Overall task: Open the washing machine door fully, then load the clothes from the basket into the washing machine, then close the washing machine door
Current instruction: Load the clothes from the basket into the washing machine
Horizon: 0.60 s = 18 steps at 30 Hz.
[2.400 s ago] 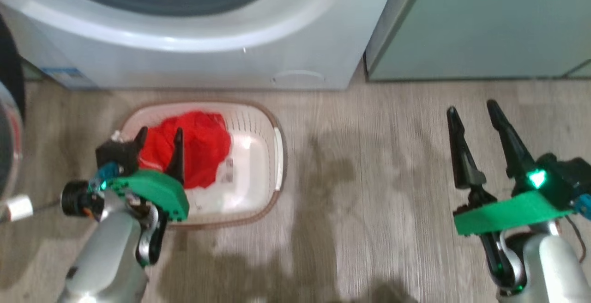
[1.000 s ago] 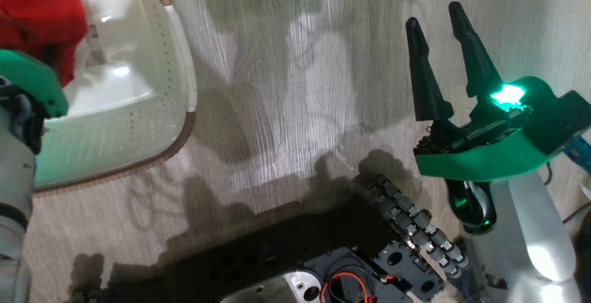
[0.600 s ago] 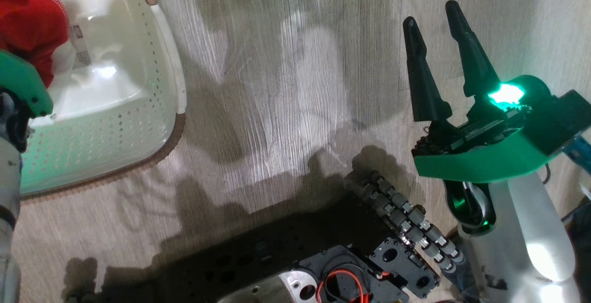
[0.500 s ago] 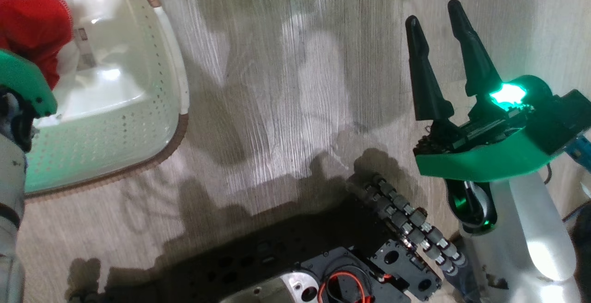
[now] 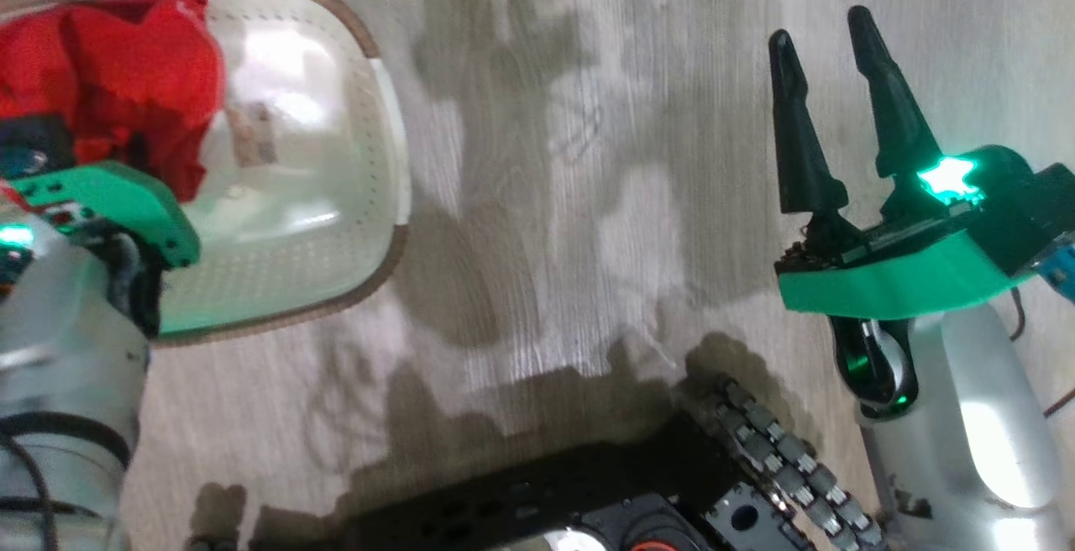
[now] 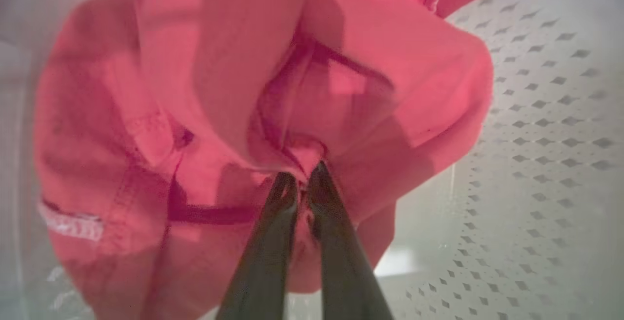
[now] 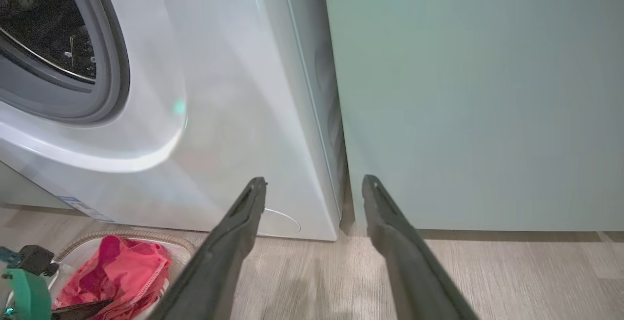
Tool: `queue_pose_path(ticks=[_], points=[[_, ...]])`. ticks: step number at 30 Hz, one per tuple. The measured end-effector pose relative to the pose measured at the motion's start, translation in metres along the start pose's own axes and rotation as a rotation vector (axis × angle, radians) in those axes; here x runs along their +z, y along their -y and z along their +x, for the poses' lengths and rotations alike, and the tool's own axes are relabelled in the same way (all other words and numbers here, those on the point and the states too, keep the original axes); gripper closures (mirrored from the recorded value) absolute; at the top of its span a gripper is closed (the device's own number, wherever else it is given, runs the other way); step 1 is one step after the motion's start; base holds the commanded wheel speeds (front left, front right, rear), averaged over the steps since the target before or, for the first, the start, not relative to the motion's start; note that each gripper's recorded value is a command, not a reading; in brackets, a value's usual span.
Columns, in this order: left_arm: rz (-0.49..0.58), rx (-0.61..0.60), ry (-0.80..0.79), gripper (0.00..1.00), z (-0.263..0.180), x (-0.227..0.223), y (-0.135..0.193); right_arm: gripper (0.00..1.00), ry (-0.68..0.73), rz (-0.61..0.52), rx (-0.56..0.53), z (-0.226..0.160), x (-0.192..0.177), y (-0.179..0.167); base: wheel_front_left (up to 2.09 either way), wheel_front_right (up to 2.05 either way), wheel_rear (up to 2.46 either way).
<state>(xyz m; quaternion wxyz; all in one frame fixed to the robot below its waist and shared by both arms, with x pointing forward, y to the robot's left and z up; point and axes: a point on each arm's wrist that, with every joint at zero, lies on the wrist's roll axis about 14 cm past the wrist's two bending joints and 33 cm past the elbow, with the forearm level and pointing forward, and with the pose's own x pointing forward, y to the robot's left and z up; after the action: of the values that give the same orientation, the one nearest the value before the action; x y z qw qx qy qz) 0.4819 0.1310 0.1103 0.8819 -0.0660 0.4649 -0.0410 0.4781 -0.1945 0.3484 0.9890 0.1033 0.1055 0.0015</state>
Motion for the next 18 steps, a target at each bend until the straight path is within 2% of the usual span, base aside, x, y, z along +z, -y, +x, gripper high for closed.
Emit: queue_pose_path(ticks=[8,18], points=[[-0.037,-0.020,0.218,1.00,-0.048,0.061,0.007,0.00,0.069,-0.014,0.026,-0.002,0.030,-0.012,0.00,0.00,0.00],[-0.043,-0.015,0.510,1.00,-0.137,0.121,0.008,0.00,0.156,-0.016,0.053,-0.015,0.070,-0.027,0.00,0.00,0.00]])
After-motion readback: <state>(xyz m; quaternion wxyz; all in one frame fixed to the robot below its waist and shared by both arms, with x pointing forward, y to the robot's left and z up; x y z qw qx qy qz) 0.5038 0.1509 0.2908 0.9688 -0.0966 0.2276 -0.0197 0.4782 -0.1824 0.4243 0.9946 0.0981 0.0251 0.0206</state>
